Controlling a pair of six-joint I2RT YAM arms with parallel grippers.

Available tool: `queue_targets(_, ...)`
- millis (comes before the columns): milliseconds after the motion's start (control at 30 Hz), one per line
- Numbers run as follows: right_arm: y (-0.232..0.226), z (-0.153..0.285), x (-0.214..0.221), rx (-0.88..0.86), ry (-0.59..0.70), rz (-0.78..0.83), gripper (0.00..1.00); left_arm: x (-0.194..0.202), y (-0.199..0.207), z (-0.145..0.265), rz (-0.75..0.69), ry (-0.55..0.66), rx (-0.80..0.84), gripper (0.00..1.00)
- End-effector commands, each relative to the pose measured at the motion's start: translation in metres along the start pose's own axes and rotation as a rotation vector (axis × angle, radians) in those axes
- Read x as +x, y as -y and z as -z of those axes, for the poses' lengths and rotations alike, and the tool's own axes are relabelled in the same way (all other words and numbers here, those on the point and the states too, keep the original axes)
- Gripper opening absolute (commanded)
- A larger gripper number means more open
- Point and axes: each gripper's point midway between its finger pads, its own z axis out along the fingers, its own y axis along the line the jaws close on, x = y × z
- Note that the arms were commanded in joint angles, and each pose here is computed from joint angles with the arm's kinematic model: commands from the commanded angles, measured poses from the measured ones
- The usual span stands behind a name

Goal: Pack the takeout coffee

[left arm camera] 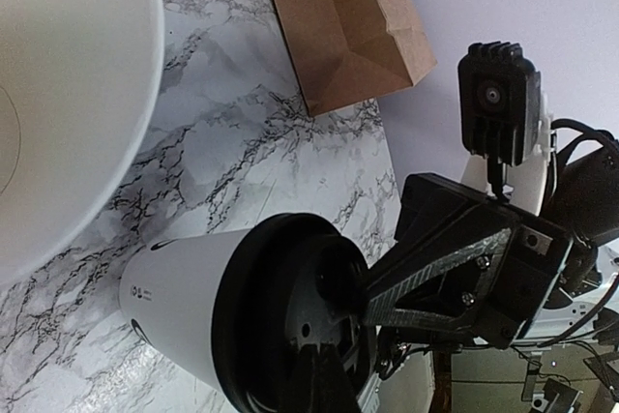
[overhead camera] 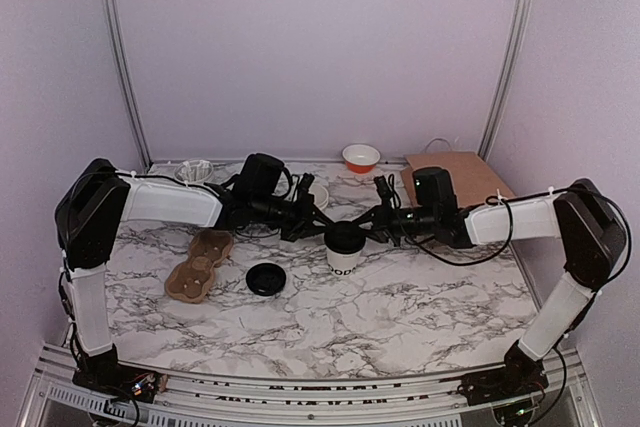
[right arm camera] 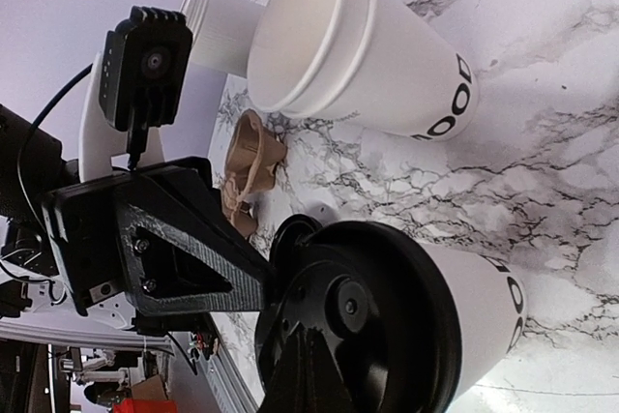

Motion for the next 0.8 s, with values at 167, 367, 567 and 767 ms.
queue_targets(167, -0.056, 0.019, -0.036, -0.062, 0.087, 0.138, 0.0, 0.016, -0.032, -0.008, 0.026, -0.057, -0.156, 0.0)
queue_targets(367, -0.011, 0.011, -0.01, -0.022, 0.039, 0.039, 0.0, 0.016, -0.03, -0.009, 0.022, -0.055, -0.158, 0.0)
queue_targets(567, 0.025, 0.005, 0.009, 0.013, 0.0, -0.04, 0.0, 0.016, -0.03, -0.009, 0.017, -0.056, -0.161, 0.0)
queue_targets(767, -0.015, 0.018, -0.024, -0.007, 0.061, 0.065, 0.0, 0.016, -0.029, -0.009, 0.014, -0.053, -0.164, 0.0)
